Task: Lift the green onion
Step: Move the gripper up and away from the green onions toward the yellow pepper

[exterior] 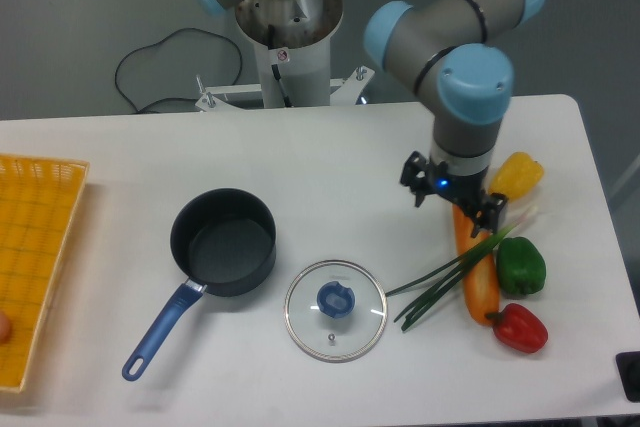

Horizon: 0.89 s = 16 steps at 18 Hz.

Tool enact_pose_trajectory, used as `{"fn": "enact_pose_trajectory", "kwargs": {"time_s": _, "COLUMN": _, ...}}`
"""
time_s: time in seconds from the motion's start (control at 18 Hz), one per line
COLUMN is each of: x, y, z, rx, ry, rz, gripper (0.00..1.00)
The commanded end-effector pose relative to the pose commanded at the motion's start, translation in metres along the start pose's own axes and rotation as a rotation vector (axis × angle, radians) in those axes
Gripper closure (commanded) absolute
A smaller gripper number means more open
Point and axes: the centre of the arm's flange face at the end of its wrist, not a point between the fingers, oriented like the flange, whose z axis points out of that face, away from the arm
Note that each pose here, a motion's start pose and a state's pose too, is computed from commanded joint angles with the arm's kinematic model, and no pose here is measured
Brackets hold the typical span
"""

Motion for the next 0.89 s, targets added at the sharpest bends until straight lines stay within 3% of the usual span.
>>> {"fn": "enact_pose_trajectory", "kwargs": {"time_s": 0.61, "x": -0.018, "y": 0.037, "z": 0.012, "rx": -0.001, "ry": 0.017, "rz": -0.027, "gripper": 0.0}}
{"fn": "enact_pose_trajectory", "kwargs": {"time_s": 0.89, "x": -0.031, "y": 0.071, "z": 0.021, "rx": -0.029, "ry": 0.024, "rz": -0.075, "gripper": 0.0}}
